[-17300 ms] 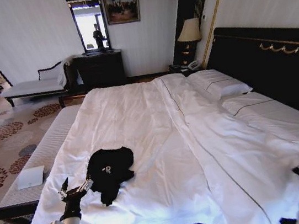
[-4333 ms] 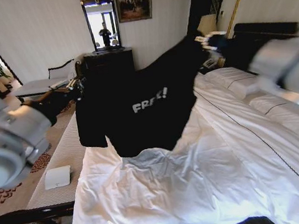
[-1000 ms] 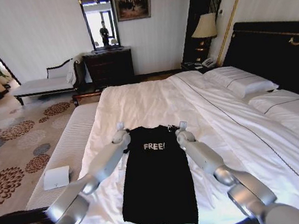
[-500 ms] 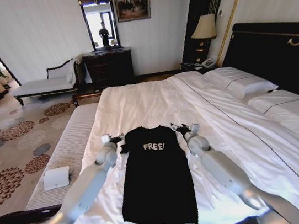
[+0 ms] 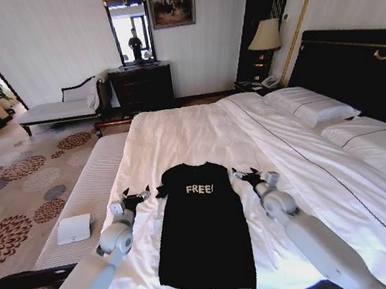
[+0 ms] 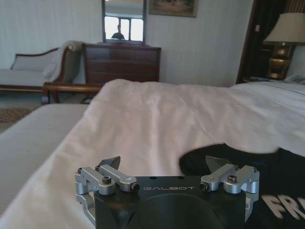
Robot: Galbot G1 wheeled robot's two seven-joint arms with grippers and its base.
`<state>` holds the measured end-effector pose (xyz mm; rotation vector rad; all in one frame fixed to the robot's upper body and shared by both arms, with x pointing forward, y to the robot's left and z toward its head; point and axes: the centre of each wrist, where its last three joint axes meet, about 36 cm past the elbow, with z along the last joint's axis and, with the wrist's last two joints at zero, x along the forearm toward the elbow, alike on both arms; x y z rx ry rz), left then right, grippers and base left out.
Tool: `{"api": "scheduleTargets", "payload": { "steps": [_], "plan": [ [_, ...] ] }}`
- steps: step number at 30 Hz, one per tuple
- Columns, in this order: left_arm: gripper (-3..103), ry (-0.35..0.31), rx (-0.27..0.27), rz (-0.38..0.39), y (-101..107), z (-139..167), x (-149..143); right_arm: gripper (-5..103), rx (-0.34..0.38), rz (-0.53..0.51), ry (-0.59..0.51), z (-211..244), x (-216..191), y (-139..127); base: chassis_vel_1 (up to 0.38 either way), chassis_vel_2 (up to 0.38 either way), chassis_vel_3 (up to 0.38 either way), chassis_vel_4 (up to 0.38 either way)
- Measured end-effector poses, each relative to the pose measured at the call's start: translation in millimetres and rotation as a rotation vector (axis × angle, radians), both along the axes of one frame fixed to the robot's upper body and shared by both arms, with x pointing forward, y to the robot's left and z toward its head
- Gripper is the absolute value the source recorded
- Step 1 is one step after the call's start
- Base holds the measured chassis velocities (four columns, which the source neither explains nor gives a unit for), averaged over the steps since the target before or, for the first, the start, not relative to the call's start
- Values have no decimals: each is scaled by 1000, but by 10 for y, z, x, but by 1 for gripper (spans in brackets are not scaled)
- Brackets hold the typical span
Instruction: Fold the clothes on the bed.
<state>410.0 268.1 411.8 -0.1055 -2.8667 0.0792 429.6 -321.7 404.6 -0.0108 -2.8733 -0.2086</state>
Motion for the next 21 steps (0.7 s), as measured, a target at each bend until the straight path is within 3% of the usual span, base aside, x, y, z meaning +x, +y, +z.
{"api": "scheduleTargets", "payload": {
  "steps": [10,21],
  "plan": [
    [100,30,-29,29,79,-183,-443,100,-84,7,31,-93,-766,-195,0,0,0,0],
    [100,82,-88,53,179,-233,-1064,100,100,-33,106,-83,-1592,34,0,0,0,0]
  ]
}}
